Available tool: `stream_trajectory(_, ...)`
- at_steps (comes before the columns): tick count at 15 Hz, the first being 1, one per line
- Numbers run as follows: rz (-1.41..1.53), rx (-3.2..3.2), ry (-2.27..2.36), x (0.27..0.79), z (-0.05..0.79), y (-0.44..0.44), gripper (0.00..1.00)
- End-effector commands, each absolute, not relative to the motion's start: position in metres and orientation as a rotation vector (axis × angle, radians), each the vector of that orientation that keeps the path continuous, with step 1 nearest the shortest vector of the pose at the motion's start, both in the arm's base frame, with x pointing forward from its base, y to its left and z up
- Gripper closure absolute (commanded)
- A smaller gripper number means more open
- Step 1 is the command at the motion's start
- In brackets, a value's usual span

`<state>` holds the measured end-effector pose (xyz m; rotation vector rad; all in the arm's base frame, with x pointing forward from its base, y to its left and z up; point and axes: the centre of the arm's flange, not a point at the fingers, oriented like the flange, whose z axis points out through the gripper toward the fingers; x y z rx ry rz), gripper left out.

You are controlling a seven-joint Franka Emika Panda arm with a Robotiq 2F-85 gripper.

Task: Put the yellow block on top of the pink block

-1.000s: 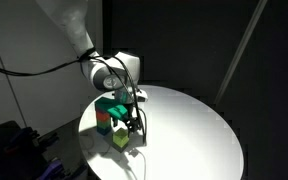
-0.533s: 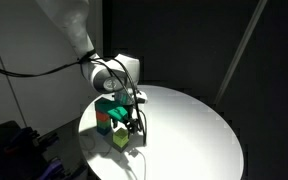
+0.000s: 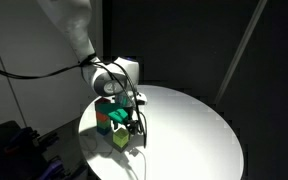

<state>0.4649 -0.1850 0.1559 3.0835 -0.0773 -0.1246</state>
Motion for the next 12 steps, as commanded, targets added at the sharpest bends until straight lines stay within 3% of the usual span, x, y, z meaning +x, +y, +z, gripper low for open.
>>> stream_trajectory(1, -0.108, 3.074, -0.032, 0.471, 0.151, -0.191, 0.00)
stream_trajectory(7, -0.123, 3.071, -0.029, 0.474, 0.144, -0.192, 0.00)
stream_trajectory(8, -0.128, 3.070, -0.029, 0.474, 0.144, -0.192, 0.25)
stream_trajectory(9, -0.134, 3.069, -0.031, 0.475, 0.142, -0.192, 0.28)
stream_trajectory(12, -0.150, 3.064, -0.033, 0.479, 0.138, -0.191, 0.51)
